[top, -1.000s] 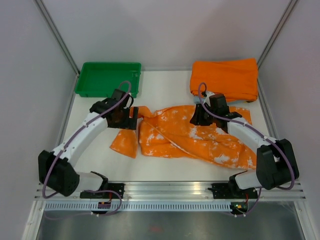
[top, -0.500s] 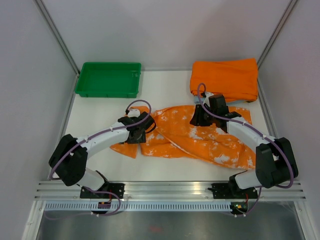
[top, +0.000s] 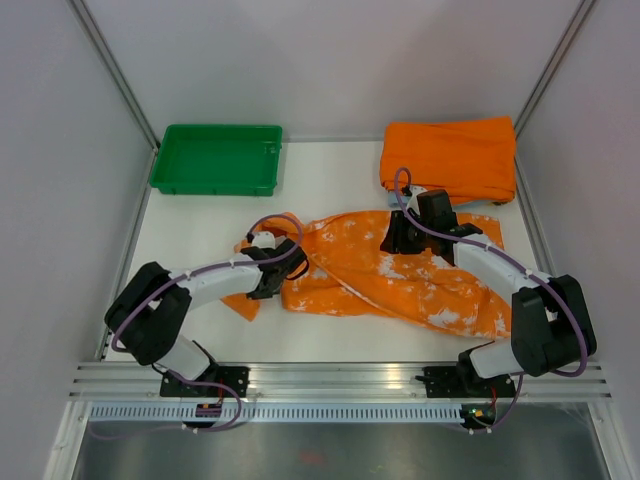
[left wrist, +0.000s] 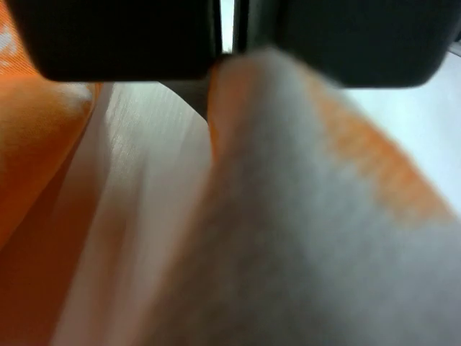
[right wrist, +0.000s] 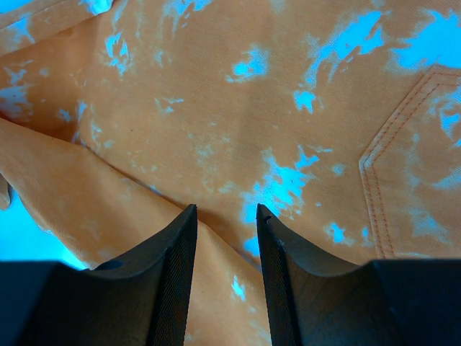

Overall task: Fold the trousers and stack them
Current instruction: Flatten the trousers out

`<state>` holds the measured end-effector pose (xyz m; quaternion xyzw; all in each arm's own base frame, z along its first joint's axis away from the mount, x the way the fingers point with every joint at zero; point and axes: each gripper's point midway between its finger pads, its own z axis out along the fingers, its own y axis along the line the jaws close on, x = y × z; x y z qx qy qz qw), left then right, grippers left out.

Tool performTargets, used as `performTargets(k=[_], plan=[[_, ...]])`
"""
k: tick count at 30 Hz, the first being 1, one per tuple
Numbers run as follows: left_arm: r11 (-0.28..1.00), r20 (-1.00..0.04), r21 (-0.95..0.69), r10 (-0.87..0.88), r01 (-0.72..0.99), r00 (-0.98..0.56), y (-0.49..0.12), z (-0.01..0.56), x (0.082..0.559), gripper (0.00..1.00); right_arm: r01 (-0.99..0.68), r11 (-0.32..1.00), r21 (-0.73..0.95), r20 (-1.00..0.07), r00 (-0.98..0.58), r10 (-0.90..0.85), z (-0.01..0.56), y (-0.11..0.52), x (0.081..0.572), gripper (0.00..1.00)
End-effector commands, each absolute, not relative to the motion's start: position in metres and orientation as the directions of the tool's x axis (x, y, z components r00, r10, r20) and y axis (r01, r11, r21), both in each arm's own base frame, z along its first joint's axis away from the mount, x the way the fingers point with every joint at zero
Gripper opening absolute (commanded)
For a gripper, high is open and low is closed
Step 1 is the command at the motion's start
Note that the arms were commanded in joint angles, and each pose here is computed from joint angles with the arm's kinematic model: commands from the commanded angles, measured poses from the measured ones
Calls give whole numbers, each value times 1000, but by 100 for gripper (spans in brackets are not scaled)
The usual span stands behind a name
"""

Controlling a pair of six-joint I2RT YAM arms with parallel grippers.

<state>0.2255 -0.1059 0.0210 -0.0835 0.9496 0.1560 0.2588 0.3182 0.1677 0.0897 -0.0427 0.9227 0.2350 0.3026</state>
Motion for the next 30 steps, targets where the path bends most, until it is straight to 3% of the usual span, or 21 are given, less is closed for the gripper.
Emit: performTargets(k=[1, 6, 11, 14, 15, 18, 19, 21, 22, 24, 30], plan=[[946, -564, 253, -28, -205, -825, -114, 46, 246, 2, -254, 884, 392, -619, -783, 49, 105, 171, 331, 46], [940, -597, 298, 321, 168, -735, -125, 139, 290, 2, -254, 886, 388, -621, -782, 48, 107, 171, 332, 46], [889, -754, 129, 376, 440, -538, -133, 233, 317, 2, -250, 887, 388, -609, -792, 43, 105, 173, 337, 46], [862, -721, 120, 416, 492, -554, -112, 252, 319, 2, -262, 887, 380, -611, -791, 28, 109, 174, 342, 45], [852, -634, 86, 447, 517, -631, -97, 232, 313, 2, -255, 892, 373, -605, -796, 26, 109, 173, 342, 46], [823, -573, 36, 481, 566, -663, -86, 223, 314, 2, -248, 887, 390, -609, -792, 46, 116, 177, 348, 46], [810, -519, -13, 495, 586, -697, -85, 207, 312, 2, -246, 884, 398, -610, -790, 55, 119, 178, 350, 45], [769, -507, -108, 502, 630, -701, -89, 200, 315, 2, -252, 881, 400, -623, -780, 60, 125, 180, 354, 45], [756, -435, -182, 511, 628, -741, -88, 182, 312, 2, -253, 881, 401, -627, -777, 62, 128, 180, 355, 45], [713, -420, -277, 514, 645, -748, -91, 178, 316, 2, -260, 884, 389, -639, -767, 56, 130, 179, 357, 45], [834, -251, -261, 427, 486, -869, -44, 134, 325, 2, -252, 885, 392, -668, -740, 86, 130, 183, 365, 45]])
